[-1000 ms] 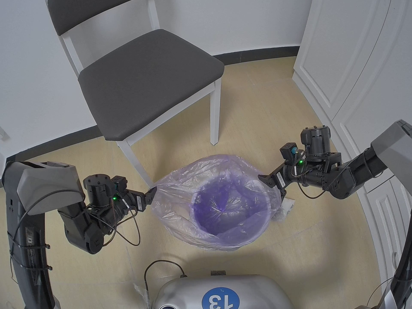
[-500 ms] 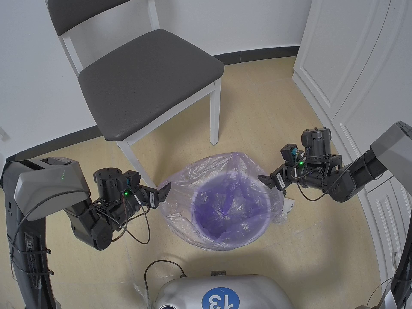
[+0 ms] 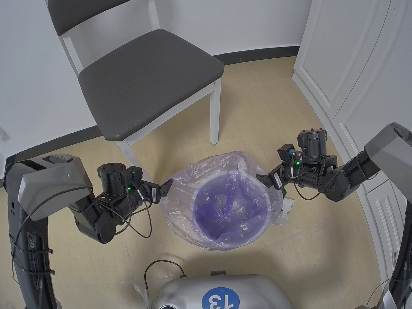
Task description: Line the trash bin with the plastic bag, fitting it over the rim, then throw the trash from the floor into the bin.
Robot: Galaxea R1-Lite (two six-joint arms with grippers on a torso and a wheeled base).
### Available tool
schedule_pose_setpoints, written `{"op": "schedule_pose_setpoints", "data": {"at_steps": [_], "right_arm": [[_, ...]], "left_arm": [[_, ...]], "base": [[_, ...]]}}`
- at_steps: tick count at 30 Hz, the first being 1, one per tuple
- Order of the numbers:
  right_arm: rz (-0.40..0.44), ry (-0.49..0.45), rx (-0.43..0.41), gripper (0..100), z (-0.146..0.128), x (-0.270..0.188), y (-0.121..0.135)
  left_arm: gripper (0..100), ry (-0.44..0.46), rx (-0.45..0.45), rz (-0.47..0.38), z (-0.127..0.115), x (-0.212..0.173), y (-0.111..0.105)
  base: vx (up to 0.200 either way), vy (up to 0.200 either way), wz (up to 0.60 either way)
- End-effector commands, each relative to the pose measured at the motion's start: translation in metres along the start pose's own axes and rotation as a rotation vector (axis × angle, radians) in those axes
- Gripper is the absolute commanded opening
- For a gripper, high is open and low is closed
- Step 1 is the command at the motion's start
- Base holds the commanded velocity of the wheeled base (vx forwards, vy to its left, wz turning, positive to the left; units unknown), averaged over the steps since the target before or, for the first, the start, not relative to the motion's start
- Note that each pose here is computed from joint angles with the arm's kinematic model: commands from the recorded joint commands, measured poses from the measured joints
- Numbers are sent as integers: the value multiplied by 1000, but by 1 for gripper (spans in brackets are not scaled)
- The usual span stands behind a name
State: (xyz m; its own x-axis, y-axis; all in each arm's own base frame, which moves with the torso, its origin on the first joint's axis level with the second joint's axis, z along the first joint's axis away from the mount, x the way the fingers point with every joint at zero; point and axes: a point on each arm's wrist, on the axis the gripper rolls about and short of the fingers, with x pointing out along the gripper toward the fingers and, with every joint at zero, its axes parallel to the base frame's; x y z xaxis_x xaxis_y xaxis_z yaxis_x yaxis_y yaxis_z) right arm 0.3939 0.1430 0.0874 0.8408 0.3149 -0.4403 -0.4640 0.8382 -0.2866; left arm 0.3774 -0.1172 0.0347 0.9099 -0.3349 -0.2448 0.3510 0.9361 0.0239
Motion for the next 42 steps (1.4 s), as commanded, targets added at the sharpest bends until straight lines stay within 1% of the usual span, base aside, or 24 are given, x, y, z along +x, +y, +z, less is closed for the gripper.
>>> {"op": "schedule_pose_setpoints", "data": {"at_steps": [1,3,8,13,16,17,23,29,32,34,36,39,41,42], "right_arm": [[5,17,-1,100,-8,20,2],[4,19,-3,100,-8,27,2],[-3,13,-1,100,0,43,-3],[-13,27,8,100,5,61,-13],[-16,42,12,100,1,67,-16],[-17,57,15,100,-5,73,-17],[-18,108,23,100,-27,84,-20],[-17,124,25,100,-35,87,-21],[-8,119,26,100,-32,81,-21],[-15,87,18,100,-18,65,-24],[-21,65,16,100,-3,44,-26],[-32,35,12,100,13,15,-30],[-32,33,12,100,15,7,-30],[-29,43,13,100,15,-6,-29]], "left_arm": [[100,4,4,-41,1,16,-6],[100,13,3,-45,1,23,-6],[100,0,0,-25,-3,46,1],[100,25,-7,-3,-8,66,12],[100,31,-9,4,-14,72,15],[100,42,-8,5,-22,75,15],[100,77,-14,9,-38,77,17],[100,118,-15,-3,-48,70,16],[100,92,-14,1,-41,69,17],[100,47,-21,11,-29,66,17],[100,-1,-22,19,-15,53,20],[100,-44,-23,20,0,29,19],[100,-53,-32,17,4,23,17],[100,-53,-55,7,4,10,15]], "base": [[0,0,0],[0,0,0],[0,0,0],[0,0,0],[0,0,0],[0,0,0],[0,0,0],[0,0,0],[0,0,0],[0,0,0],[0,0,0],[0,0,0],[0,0,0],[0,0,0]]}}
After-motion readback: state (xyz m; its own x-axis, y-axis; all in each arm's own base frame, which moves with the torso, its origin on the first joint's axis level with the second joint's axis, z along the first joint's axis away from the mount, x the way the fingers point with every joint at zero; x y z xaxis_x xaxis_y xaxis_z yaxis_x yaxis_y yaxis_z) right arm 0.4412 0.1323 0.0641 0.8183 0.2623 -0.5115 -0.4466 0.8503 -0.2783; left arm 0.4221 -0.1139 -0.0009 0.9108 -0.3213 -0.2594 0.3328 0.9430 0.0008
